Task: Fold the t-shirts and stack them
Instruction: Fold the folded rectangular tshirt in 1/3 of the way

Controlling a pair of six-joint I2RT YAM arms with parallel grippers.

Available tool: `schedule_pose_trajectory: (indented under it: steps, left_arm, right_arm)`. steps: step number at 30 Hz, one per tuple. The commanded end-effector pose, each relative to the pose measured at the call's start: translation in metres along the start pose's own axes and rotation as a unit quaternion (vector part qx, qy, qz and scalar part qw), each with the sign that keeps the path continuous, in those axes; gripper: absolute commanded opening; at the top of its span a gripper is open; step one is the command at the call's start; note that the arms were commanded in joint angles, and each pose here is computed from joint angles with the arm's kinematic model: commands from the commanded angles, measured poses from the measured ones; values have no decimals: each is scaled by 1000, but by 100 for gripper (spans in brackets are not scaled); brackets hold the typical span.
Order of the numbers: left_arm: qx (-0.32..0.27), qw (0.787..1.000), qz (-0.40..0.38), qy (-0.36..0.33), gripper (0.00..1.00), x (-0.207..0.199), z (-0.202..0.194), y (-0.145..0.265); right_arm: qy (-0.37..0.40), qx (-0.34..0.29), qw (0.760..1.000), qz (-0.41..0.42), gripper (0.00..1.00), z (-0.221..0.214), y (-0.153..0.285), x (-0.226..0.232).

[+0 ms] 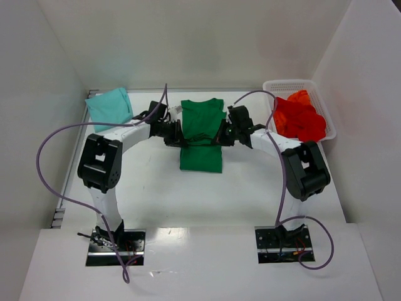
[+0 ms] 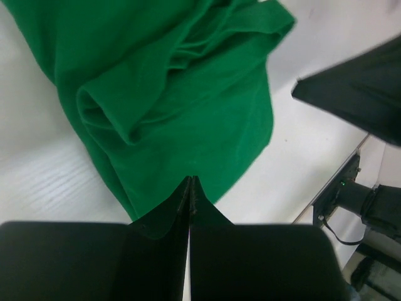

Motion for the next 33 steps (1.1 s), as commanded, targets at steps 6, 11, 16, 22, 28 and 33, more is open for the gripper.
schedule_pose_trajectory:
  steps: [6, 11, 16, 22, 28, 33]
  left_arm:
    - [20, 1000, -13, 12, 1, 13, 2, -24]
    - [14, 1000, -5, 12, 2, 17, 7, -31]
    - [1, 1000, 0, 9, 2, 16, 22, -38]
    - [-11, 1000, 3, 3, 3, 13, 39, -44]
    - [-24, 1000, 7, 8, 6, 23, 54, -41]
    - [-33, 999, 18, 7, 8, 28, 65, -43]
  right_arm:
    - [-5, 2, 1000, -12, 0, -10, -14, -7]
    - [-9, 16, 1000, -20, 0, -14, -27, -14]
    - [-4, 14, 1000, -19, 0, -7, -36, -13]
    - [6, 12, 999, -35, 0, 2, -45, -15]
    - [15, -5, 999, -36, 0, 17, -53, -11]
    - [14, -6, 998, -58, 0, 21, -65, -21]
Point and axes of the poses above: each gripper's point midway between its finger pads, its own y axis back along the fingers, its own x axis along the line the jaws close on, z = x × y, the point moved 9 cm from there along y, back along the fingers, and after that the axes turned 8 degrees about y, right-handed, at the moved point
